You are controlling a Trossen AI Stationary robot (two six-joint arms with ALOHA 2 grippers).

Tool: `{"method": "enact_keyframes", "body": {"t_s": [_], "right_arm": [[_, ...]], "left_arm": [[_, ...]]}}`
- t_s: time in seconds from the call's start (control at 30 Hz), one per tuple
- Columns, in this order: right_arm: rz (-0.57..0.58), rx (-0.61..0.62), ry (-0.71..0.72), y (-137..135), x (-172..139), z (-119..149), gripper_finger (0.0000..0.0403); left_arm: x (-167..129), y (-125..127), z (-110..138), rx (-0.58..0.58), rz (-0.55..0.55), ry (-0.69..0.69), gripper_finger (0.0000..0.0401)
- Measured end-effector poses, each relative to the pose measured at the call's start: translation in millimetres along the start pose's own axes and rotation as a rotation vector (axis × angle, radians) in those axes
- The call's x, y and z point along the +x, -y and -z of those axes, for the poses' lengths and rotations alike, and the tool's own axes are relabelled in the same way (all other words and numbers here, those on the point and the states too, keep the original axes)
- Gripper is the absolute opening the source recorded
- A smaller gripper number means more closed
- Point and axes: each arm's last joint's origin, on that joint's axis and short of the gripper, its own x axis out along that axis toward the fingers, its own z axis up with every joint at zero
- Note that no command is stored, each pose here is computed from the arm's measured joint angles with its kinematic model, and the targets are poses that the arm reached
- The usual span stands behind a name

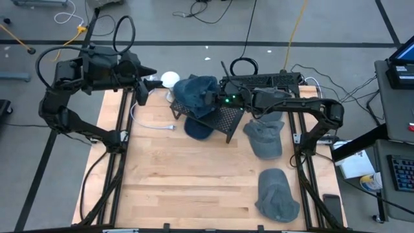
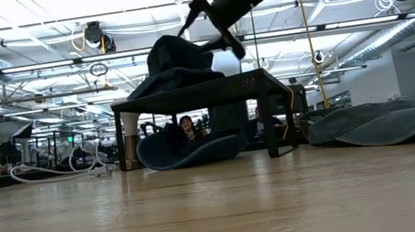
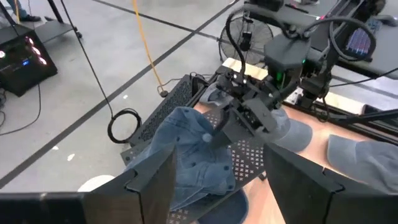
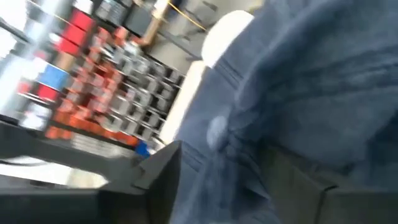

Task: Pick & Place hat
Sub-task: Stack the bottom blue cap on the blue cap on the shelf, then stack the blue cap on the blue caps on the shelf

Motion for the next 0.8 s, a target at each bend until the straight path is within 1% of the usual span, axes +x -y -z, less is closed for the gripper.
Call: {"method": "enact_keyframes", "body": {"t_s": [0.1,0.2,0.27,0.33,0.4,0.47,0.57,0.63,0.8], "right_arm": [[0.015,-0.009,0.034,-4,-8,-4,0.0246],[0.083,-0.02,0.023,-4,-22,-6,0.0267],[0.118,-0.032,0.028,-5,-30,-6,0.0275],[0.155,-0.054,0.007,-6,-44,-7,0.028],[0.138,-0.081,0.003,-13,-55,-8,0.0282],[0.152,-0.136,-0.027,-17,-71,-7,0.0282],[0.142,-0.223,-0.059,-23,-90,-4,0.028],[0.146,-0.262,-0.085,-26,-105,-3,0.0278],[0.113,-0.282,-0.111,-34,-132,0,0.0278]], "left_arm": [[0,1,0,-0.016,0.031,-0.006,0.0258],[0,2,0,-0.024,0.048,-0.01,0.0268],[0,2,0,-0.039,0.052,-0.013,0.0273],[0,2,1,-0.053,0.056,-0.02,0.0277],[0,2,2,-0.059,0.057,-0.032,0.0278],[1,2,4,-0.049,0.066,-0.057,0.0276],[1,4,9,0.013,0.096,-0.11,0.0268],[5,10,13,0.085,0.136,-0.156,0.026],[19,33,25,0.242,0.216,-0.299,0.0242]]}}
